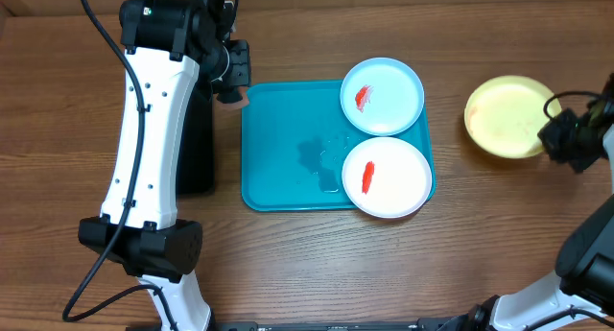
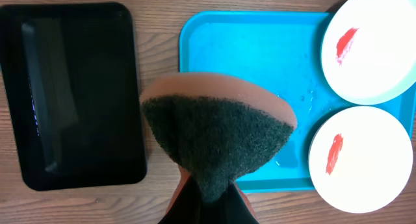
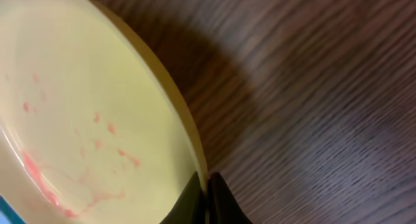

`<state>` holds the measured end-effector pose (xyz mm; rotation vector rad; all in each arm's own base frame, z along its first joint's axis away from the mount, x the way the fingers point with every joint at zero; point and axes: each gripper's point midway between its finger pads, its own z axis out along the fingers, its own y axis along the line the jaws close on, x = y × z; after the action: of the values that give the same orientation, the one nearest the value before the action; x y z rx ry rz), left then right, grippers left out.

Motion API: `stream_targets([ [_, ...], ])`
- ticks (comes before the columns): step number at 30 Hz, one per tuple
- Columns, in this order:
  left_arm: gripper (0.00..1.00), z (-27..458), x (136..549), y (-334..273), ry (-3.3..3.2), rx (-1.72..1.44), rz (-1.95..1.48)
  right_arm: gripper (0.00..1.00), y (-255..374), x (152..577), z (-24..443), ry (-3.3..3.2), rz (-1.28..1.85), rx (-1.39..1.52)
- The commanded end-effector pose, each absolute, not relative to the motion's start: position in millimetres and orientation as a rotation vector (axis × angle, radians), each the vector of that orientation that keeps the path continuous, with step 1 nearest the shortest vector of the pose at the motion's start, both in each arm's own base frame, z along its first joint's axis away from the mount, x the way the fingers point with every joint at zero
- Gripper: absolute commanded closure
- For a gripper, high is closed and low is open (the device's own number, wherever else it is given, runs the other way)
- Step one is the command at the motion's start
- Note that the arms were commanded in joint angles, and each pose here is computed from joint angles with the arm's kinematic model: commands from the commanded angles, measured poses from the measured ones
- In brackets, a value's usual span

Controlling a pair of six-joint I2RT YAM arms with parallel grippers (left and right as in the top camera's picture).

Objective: Clean dirty plates on tray and stack at the side
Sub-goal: 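Lower the yellow plate onto the table and release it, then move the right gripper to the white plate rim and grip it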

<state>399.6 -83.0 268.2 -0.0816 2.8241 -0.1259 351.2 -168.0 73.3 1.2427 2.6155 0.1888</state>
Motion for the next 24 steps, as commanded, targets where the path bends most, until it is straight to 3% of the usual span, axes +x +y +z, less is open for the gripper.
stream_targets([
  [1, 0.96, 271.1, 398.8, -83.1, 2.813, -0.085, -0.134, 0.94, -161.8, 351.1, 64.5, 2.613, 0.222, 1.226],
  [11, 0.96, 270.7, 398.4, -83.2, 2.815, -0.085, -0.134, 0.92, -151.0, 340.1, 37.5, 2.64, 0.214, 1.264],
  [12, 0.96, 270.8, 398.5, -83.2, 2.815, -0.085, -0.134, 0.88, -150.5, 339.2, 37.9, 2.645, 0.214, 1.267],
  [14, 0.96, 270.8, 398.6, -83.2, 2.815, -0.085, -0.135, 0.65, -149.3, 336.9, 41.5, 2.662, 0.216, 1.272],
  [16, 0.96, 270.8, 398.6, -83.2, 2.815, -0.085, -0.135, 0.56, -148.6, 335.6, 49.8, 2.678, 0.219, 1.283],
  [21, 0.96, 270.8, 398.6, -83.2, 2.815, -0.085, -0.135, 0.52, -142.4, 336.5, 98.2, 2.732, 0.248, 1.282],
  [24, 0.96, 270.8, 398.6, -83.3, 2.815, -0.085, -0.135, 0.53, -112.6, 342.8, 126.6, 2.809, 0.401, 1.117],
])
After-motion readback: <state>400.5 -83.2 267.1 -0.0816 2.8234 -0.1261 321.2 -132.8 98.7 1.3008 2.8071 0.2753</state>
